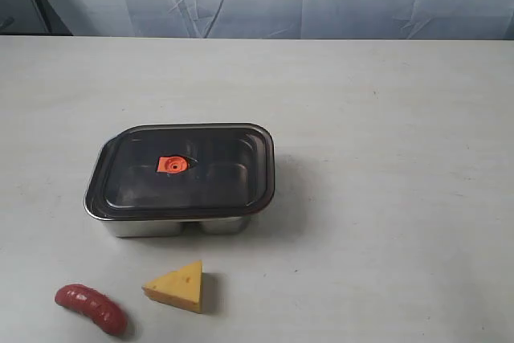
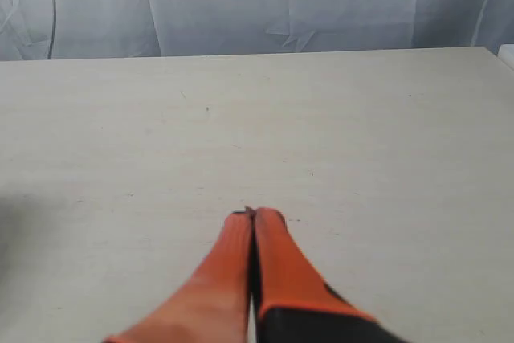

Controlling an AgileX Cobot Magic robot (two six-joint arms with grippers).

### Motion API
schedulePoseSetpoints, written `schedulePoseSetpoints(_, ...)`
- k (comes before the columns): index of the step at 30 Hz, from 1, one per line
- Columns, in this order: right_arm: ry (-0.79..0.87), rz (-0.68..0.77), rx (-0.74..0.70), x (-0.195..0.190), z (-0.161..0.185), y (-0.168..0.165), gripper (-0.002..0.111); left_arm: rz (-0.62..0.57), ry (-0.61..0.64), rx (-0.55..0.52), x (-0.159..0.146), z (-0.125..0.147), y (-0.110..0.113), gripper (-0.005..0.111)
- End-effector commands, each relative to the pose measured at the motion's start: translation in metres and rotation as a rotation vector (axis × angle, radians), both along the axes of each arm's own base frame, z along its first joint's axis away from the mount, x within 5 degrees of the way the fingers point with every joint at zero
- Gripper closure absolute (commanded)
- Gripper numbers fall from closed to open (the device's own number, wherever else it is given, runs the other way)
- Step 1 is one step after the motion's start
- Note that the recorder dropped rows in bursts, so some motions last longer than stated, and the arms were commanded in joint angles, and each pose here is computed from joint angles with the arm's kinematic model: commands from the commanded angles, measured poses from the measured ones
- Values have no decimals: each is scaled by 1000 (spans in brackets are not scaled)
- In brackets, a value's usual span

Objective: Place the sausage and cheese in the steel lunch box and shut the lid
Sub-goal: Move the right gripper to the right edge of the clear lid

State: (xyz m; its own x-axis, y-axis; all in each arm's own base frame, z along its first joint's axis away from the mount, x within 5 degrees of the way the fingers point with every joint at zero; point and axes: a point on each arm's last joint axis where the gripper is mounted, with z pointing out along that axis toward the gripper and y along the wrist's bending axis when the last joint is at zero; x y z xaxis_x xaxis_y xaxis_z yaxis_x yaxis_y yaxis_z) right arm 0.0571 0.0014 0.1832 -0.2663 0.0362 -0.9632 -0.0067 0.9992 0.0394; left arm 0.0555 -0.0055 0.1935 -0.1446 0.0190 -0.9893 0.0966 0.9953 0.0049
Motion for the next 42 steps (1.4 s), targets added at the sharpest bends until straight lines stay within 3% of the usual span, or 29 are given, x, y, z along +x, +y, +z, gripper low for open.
schedulePoseSetpoints(1, -9, -5, 4, 0, 0, 0, 109, 0, -7, -1, 0, -1, 0, 107)
schedulePoseSetpoints(10, -9, -5, 4, 0, 0, 0, 109, 0, -7, -1, 0, -1, 0, 107)
schedulePoseSetpoints(13, -27, -8, -80, 0, 2, -2, 109, 0, -7, -1, 0, -1, 0, 107)
schedulePoseSetpoints(16, -133, -7, -127, 2, 11, -3, 109, 0, -7, -1, 0, -1, 0, 107)
schedulePoseSetpoints(19, -321, -9, -69, 3, 28, -1, 109, 0, -7, -1, 0, -1, 0, 107)
schedulePoseSetpoints(22, -576, -50, 167, -1, 51, -5, 109, 0, -7, -1, 0, -1, 0, 107)
schedulePoseSetpoints(25, -760, -126, 557, -8, 64, -16, 109, 0, -7, -1, 0, -1, 0, 107)
schedulePoseSetpoints(29, -645, -188, 1144, -4, 52, -22, 109, 0, -7, -1, 0, -1, 0, 107)
schedulePoseSetpoints(30, -592, -184, 1225, -2, 48, -19, 109, 0, -7, -1, 0, -1, 0, 107)
schedulePoseSetpoints(36, -433, -160, 1260, 1, 40, -10, 109, 0, -8, -1, 0, -1, 0, 107)
schedulePoseSetpoints(42, -293, -126, 1115, 10, 70, -1, 109, 0, -8, -1, 0, -1, 0, 107)
